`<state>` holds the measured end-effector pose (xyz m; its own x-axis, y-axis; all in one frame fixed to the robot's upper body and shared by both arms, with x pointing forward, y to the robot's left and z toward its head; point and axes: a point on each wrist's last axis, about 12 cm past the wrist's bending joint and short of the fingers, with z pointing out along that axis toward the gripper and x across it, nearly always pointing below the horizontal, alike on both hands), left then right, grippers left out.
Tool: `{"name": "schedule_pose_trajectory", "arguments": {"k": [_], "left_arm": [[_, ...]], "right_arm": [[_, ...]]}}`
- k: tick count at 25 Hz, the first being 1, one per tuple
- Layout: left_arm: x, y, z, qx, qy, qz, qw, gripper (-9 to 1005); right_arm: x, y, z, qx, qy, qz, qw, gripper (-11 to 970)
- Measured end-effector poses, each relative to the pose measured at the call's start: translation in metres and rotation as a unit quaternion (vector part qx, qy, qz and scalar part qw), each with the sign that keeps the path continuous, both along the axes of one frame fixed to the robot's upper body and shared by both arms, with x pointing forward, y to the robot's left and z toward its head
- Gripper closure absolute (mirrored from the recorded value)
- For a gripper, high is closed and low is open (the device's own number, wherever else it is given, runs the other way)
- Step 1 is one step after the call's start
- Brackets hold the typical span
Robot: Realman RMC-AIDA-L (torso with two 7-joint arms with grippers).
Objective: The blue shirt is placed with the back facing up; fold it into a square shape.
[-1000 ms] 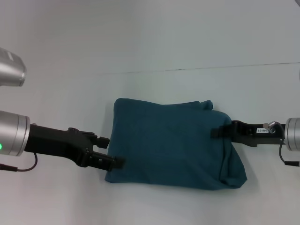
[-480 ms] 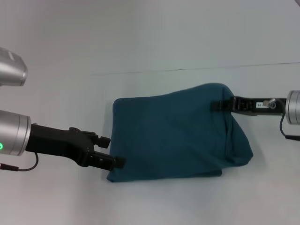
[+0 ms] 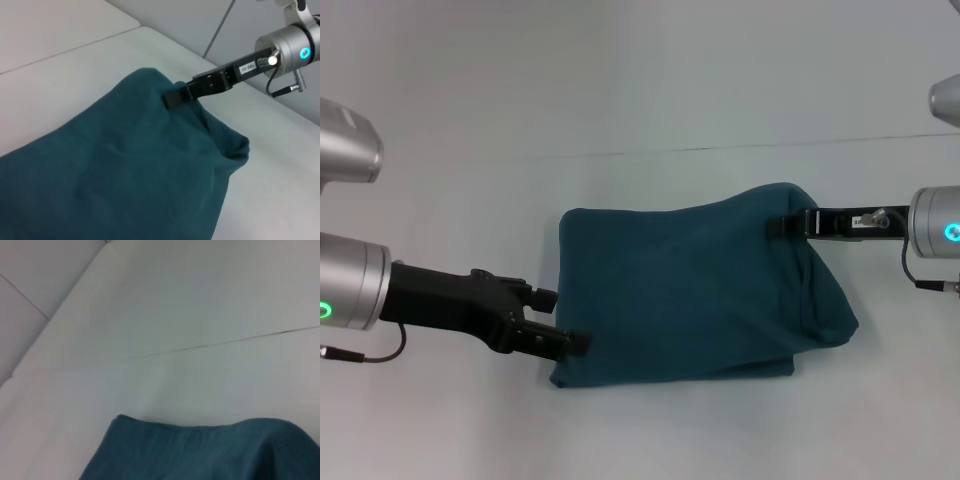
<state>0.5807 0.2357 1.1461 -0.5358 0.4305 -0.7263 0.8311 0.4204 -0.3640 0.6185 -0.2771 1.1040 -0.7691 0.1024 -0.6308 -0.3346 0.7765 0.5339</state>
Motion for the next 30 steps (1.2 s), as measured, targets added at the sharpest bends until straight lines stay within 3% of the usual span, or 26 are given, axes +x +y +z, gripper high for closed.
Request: {"name": "schedule_pose_trajectory", "arguments": {"k": [11, 17, 22, 24, 27, 30], "left_arm": [[0.001, 0.001, -0.001, 0.001, 0.0, 0.007, 1.0, 92], [0.001, 0.002, -0.002, 0.0, 0.0, 0.013, 1.0, 92], [0.002, 0.001, -0.002, 0.001, 0.001, 0.012, 1.0, 92], [0.002, 0.001, -0.002, 0.0, 0.002, 0.013, 1.0, 92], [0.001, 0.003, -0.001, -0.001, 0.007, 0.016, 1.0, 92], [0.001, 0.004, -0.001, -0.001, 0.011, 0.02, 1.0, 92]], "right_arm": [[0.007, -0.013, -0.002, -0.028, 0.004, -0.05, 0.998, 899], [0.007, -0.026, 0.002, -0.026, 0.014, -0.063, 0.998, 764], [0.006, -0.033, 0.005, -0.032, 0.019, -0.065, 0.997, 521], [0.003, -0.044, 0.014, -0.036, 0.02, -0.061, 0.997, 276], [-0.001, -0.054, 0.023, -0.042, 0.022, -0.062, 0.997, 220], [-0.007, -0.069, 0.052, -0.054, 0.014, -0.056, 0.997, 164]]}}
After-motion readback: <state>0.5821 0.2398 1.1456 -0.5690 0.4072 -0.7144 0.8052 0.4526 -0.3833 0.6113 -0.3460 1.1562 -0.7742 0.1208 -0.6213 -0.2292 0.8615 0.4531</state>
